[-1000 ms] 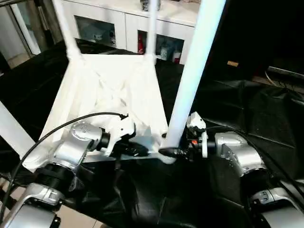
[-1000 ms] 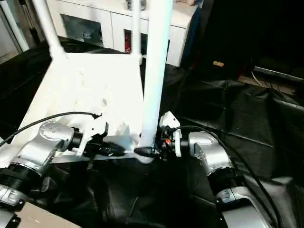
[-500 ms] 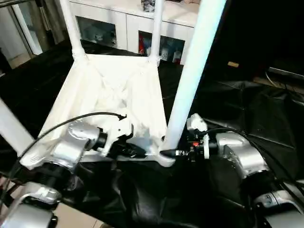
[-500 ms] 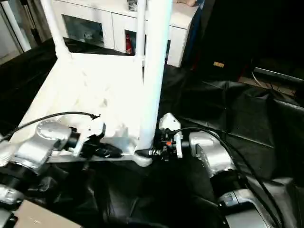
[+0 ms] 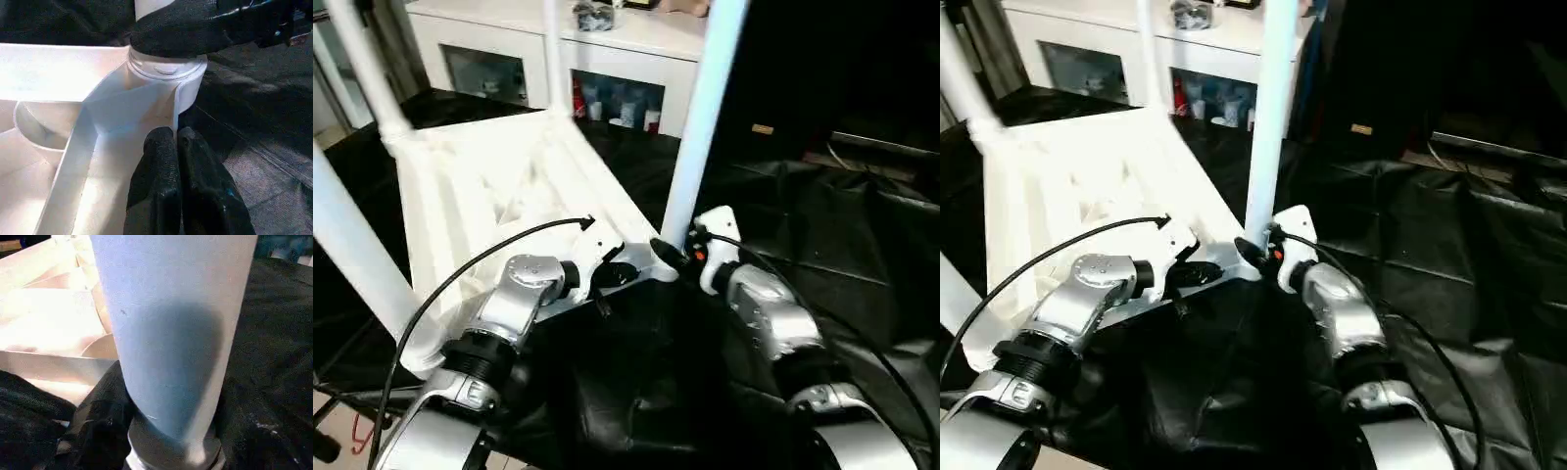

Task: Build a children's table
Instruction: Rotate leg to tighten

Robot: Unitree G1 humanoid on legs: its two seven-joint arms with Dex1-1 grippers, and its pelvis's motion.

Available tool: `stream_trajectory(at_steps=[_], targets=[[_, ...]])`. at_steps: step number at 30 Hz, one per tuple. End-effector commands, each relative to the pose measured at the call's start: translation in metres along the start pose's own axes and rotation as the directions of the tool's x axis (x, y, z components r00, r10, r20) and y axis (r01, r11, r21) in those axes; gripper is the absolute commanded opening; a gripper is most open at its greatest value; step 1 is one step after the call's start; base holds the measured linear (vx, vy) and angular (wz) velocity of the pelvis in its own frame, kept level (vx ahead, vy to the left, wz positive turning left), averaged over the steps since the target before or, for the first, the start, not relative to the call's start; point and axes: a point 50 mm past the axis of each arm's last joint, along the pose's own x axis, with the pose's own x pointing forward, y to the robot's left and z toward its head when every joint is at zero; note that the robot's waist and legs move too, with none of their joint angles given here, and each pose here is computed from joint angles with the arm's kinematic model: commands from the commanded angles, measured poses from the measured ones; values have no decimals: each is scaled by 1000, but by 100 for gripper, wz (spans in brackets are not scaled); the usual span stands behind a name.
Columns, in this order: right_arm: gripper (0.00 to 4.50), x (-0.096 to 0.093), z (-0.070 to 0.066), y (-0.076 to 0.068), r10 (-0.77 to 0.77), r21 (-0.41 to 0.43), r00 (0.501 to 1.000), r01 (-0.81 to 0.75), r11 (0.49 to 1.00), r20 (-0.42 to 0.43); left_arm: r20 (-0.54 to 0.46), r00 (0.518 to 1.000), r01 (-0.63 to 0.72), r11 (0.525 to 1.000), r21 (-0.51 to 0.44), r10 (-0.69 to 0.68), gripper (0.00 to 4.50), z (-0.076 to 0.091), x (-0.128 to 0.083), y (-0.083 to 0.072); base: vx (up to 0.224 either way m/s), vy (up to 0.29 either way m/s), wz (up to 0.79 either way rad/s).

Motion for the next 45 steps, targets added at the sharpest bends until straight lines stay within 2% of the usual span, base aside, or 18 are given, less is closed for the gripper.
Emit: stream_trajectory(at_steps=[1,5,8,10,15,16,22,23,25,29,30,31,39,40,41,42,43,45], targets=[[269,16,-16,39,204,106,978,-198,974,-50,105,991,74,994,81,-82,0,30,13,-13,0,0,0],[308,9,-14,32,245,66,968,-241,968,-63,107,982,144,983,114,-156,0,27,6,-15,0,0,0],[314,3,-13,28,295,53,953,-292,955,-69,103,974,186,974,129,-200,0,25,1,-16,0,0,0],[314,-8,-13,24,390,27,917,-389,921,-90,87,961,248,957,150,-263,0,20,-8,-15,0,0,0],[314,-31,-12,11,518,-13,839,-527,849,-168,45,918,382,907,177,-395,0,12,-29,-14,0,0,0],[314,-38,-11,8,559,-15,807,-571,821,-190,17,911,402,898,179,-412,0,8,-34,-11,0,0,0],[314,-51,-9,6,640,2,728,-660,751,-246,-22,898,436,883,172,-439,0,3,-44,-3,0,0,0],[314,-55,-10,5,664,10,696,-688,726,-273,-39,895,445,879,170,-445,0,2,-48,1,0,0,0],[314,-56,-11,6,678,16,673,-706,708,-296,-47,892,451,877,166,-450,0,1,-51,3,0,0,0],[298,-55,-13,7,684,18,655,-718,696,-320,-58,888,460,872,166,-457,0,0,-55,5,0,0,0],[298,-54,-13,8,683,17,657,-717,697,-320,-58,888,460,872,166,-457,0,0,-55,6,0,0,0],[274,-53,-12,9,680,12,664,-713,701,-310,-57,887,462,871,165,-459,0,0,-55,5,0,0,0],[259,-50,-12,14,667,21,704,-684,729,-245,-26,915,401,902,162,-402,0,0,-50,7,0,0,0],[259,-45,-15,13,608,23,769,-616,787,-195,11,953,299,942,155,-304,0,6,-43,11,0,0,0],[258,-45,-16,13,602,24,776,-609,793,-191,14,955,290,945,154,-296,0,6,-42,11,0,0,0],[258,-42,-17,12,566,26,807,-570,821,-171,30,967,248,958,143,-254,0,8,-39,13,0,0,0],[257,-33,-21,10,458,29,877,-459,888,-143,56,980,184,975,128,-193,0,13,-33,14,0,0,0],[252,-26,-24,9,367,40,922,-365,930,-127,62,987,139,985,104,-146,0,14,-28,13,0,0,0]])
